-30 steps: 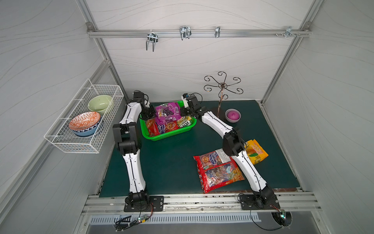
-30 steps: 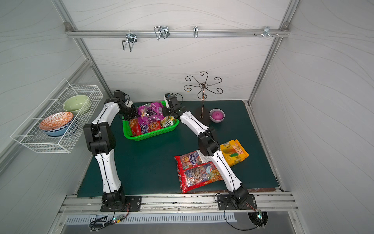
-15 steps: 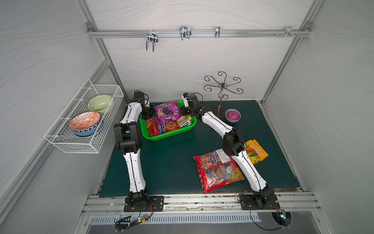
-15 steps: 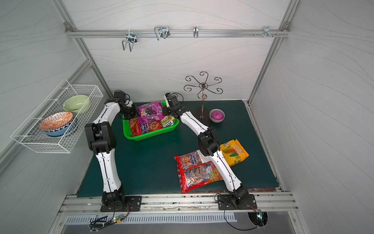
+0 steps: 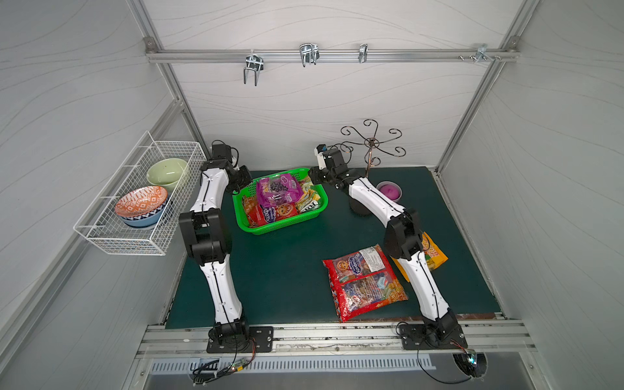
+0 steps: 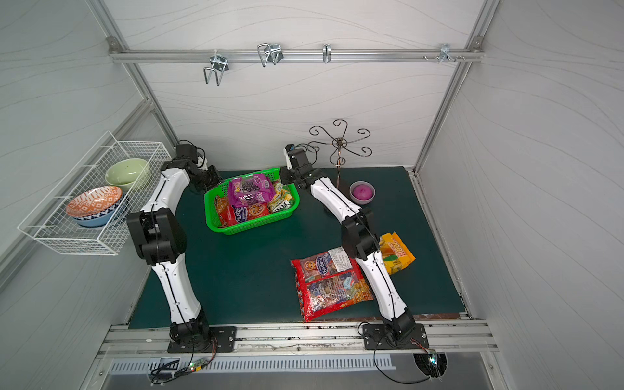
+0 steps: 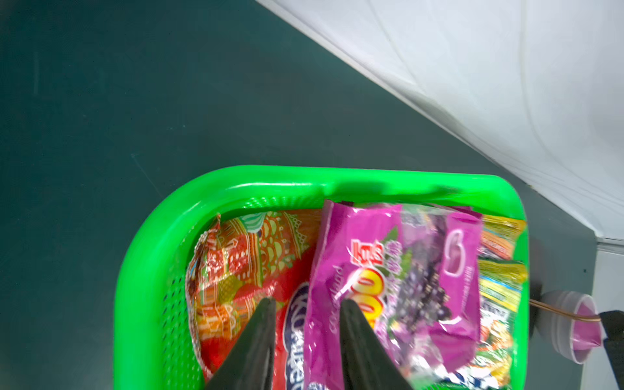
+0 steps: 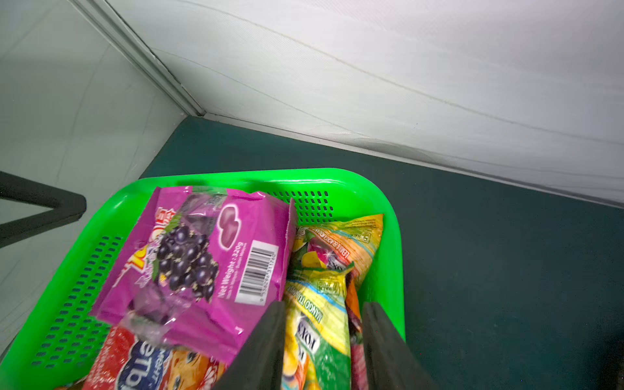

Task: Put the candies in the basket
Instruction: Place the candy in the basket.

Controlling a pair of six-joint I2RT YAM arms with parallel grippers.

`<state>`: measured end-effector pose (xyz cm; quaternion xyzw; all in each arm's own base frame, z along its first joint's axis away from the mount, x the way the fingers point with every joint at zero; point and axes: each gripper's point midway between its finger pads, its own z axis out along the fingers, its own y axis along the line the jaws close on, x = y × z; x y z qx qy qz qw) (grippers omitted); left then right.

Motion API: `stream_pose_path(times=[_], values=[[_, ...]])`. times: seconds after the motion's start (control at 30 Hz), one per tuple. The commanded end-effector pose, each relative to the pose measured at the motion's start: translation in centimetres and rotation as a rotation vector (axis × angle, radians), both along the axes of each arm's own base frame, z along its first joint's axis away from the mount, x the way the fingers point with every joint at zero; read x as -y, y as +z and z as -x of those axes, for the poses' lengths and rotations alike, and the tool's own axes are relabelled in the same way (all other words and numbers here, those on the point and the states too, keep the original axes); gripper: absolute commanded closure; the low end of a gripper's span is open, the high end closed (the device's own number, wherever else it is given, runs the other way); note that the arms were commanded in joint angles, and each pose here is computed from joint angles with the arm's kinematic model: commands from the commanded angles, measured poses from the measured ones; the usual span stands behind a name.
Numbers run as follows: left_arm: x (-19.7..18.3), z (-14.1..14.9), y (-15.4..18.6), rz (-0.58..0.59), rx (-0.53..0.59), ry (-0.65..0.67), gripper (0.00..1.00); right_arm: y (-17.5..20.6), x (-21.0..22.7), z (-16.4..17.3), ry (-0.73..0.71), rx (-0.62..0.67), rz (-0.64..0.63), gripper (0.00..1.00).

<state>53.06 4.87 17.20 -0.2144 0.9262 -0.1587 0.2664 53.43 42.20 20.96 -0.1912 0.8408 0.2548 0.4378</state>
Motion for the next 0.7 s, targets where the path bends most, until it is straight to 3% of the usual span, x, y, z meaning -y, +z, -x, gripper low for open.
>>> stream_pose_path(times=[0.0, 0.27, 0.4, 0.67], values=[[0.5, 0.7, 3.0, 0.015, 0.068, -0.019, 0.63, 5.1, 0.6, 2.5, 0.050, 0.044, -0.011, 0.53], [4.9, 5.3, 3.2, 0.084, 0.026, -0.137, 0.63, 5.8, 2.3, 8.3, 0.158, -0.040, 0.023, 0.37], [8.5, 7.9, 3.4, 0.079, 0.004, -0.245, 0.63, 4.9, 5.2, 9.8, 0.095, -0.075, 0.115, 0.35], [14.5, 13.0, 4.3, 0.063, -0.005, -0.431, 0.63, 2.4, 9.8, 15.5, 0.119, -0.183, 0.216, 0.32]])
